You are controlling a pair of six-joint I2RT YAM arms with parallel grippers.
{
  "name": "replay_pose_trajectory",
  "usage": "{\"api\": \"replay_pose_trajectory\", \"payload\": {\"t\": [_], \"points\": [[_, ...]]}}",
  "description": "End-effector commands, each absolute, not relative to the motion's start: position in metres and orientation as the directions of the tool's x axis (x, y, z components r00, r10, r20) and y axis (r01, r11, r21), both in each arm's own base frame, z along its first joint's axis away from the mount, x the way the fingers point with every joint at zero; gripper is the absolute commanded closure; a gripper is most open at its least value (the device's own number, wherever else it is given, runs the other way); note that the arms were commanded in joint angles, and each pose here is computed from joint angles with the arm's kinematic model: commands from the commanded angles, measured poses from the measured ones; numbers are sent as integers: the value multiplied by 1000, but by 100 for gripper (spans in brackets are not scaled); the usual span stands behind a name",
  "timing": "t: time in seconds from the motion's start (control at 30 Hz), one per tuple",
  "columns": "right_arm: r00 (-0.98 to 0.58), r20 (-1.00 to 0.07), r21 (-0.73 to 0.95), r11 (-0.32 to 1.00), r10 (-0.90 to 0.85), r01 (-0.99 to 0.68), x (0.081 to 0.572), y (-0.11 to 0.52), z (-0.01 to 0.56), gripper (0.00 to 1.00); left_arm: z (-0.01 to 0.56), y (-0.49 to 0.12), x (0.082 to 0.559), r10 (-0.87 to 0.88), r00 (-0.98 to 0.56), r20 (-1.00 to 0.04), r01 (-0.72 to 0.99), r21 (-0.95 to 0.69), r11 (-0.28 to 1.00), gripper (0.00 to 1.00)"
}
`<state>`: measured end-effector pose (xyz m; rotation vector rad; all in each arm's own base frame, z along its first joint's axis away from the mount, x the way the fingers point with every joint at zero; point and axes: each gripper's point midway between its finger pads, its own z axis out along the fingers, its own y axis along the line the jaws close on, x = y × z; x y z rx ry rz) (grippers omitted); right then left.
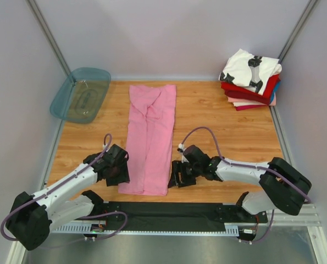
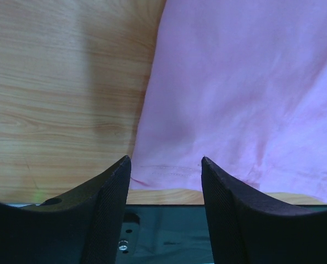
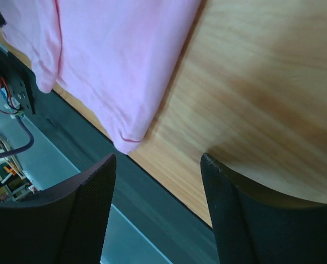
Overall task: Fold and stack the t-shirts
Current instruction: Fold the tshirt
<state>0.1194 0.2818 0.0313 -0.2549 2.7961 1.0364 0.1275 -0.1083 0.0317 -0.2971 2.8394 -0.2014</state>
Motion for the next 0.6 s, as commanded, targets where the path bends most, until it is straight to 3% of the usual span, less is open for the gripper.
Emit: {"api": "replay_pose_trajectory", "payload": {"t": [0.0, 0.47, 0.57], "points": [[-974, -192, 637, 740, -120, -217, 99, 294, 28, 35, 35, -111, 130, -288, -913, -287, -239, -196, 951, 39], [-977, -143, 635, 742, -161, -215, 91, 319, 1, 44, 23, -105, 117, -302, -915, -268, -264, -169, 950, 41], [-977, -136, 624, 753, -162, -211, 91, 317, -3, 52, 23, -102, 118, -297, -915, -273, -266, -147, 953, 41]]}}
